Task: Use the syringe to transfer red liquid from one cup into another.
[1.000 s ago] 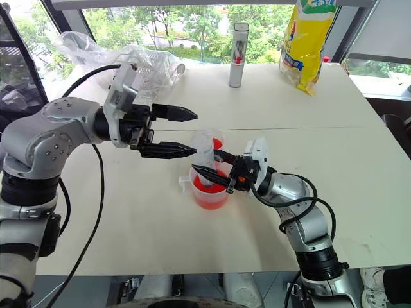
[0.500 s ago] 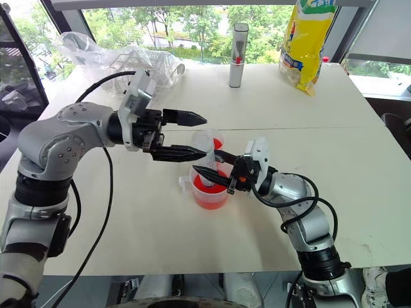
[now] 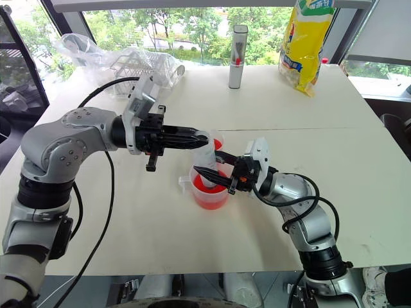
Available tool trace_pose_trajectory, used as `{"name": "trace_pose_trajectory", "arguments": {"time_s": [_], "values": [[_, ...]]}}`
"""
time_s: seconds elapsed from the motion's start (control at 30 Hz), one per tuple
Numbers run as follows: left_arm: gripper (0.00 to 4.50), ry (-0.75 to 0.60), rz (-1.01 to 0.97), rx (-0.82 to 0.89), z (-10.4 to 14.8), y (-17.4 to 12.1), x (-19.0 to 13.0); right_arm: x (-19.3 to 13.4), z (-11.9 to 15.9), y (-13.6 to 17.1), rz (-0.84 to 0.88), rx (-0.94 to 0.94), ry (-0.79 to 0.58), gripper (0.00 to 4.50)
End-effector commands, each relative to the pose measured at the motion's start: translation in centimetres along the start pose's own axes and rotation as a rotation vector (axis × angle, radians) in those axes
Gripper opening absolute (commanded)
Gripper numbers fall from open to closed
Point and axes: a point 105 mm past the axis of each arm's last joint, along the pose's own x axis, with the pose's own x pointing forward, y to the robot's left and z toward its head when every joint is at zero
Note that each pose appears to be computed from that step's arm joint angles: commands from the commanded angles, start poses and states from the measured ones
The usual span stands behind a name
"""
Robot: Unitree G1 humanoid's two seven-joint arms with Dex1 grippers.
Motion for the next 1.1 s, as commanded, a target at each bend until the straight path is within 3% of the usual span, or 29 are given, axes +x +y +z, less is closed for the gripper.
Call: {"name": "trace_pose_trajectory", "arguments": {"time_s": [0.03, 0.6, 1.1], "values": [[0.04, -0.023, -0.008, 0.052, 1.2, -0.4, -0.2, 0.1, 0.3, 0.7, 0.055, -0.004, 0.019, 1.44], [0.04, -0.065, 0.043, 0.129, 3.9, 0.5, -1.2, -0.1, -1.1, 1.7, 0.134, 0.043, 0.104, 1.44], [0.04, -0.070, 0.064, 0.146, 4.5, 0.8, -1.6, -0.3, -1.3, 2.0, 0.145, 0.059, 0.122, 1.44]]}}
